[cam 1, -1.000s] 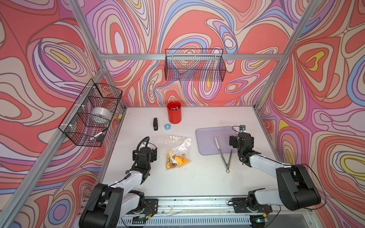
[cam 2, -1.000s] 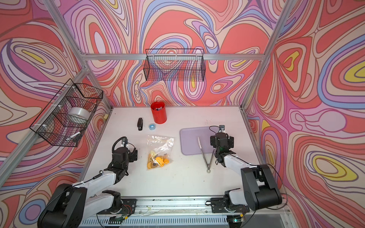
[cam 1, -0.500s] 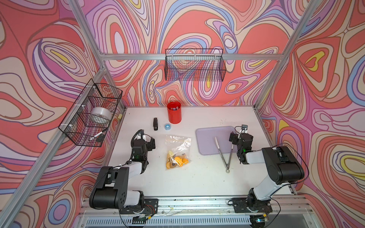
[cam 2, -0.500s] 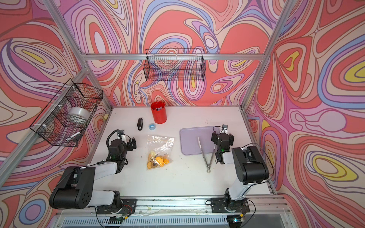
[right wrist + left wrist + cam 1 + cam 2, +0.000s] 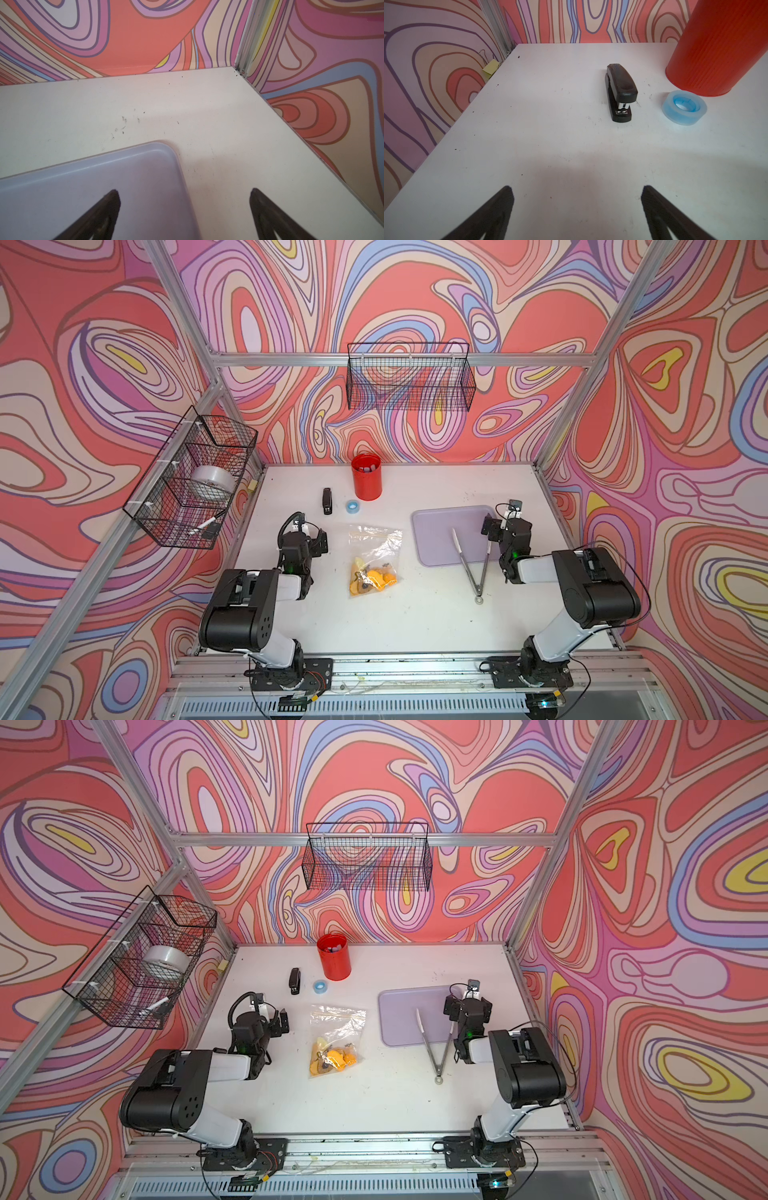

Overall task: Put the cookies into a resealable bag to prevent moisture
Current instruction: Reset both arms

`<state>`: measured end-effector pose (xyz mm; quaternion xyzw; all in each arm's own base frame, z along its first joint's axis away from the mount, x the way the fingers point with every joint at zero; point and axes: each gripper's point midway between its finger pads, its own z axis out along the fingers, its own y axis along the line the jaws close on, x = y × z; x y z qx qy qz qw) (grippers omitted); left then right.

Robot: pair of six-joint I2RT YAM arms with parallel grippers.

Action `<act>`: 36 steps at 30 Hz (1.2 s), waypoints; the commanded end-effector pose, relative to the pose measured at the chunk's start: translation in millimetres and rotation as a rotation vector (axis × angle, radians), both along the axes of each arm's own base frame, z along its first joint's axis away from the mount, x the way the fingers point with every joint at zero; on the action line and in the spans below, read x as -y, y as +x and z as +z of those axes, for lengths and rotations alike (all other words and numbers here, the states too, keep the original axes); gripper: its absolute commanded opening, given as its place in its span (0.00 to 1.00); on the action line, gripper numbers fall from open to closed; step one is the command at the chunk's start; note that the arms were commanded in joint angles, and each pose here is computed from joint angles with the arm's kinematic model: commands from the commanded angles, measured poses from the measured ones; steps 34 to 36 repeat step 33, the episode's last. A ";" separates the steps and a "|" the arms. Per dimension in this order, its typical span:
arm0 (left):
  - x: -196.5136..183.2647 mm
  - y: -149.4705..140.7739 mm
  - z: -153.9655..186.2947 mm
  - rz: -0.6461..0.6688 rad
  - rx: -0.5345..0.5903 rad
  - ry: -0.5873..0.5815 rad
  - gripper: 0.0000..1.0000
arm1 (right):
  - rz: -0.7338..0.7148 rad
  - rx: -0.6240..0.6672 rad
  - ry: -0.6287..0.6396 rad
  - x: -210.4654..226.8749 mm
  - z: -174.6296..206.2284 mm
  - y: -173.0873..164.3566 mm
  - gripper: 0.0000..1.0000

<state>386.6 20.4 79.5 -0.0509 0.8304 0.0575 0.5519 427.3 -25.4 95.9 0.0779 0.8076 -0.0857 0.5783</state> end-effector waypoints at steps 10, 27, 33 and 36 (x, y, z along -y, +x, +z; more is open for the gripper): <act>-2.4 4.3 11.1 0.010 0.048 -0.010 1.00 | -0.002 0.017 0.010 1.2 4.0 3.3 0.99; -1.1 6.3 8.4 0.004 0.033 -0.007 1.00 | -0.002 0.018 0.010 1.3 4.4 4.0 0.99; 3.0 5.7 10.5 -0.022 0.043 -0.009 1.00 | -0.003 0.017 0.010 1.5 4.2 3.4 0.99; 3.0 5.7 10.5 -0.022 0.043 -0.009 1.00 | -0.003 0.017 0.010 1.5 4.2 3.4 0.99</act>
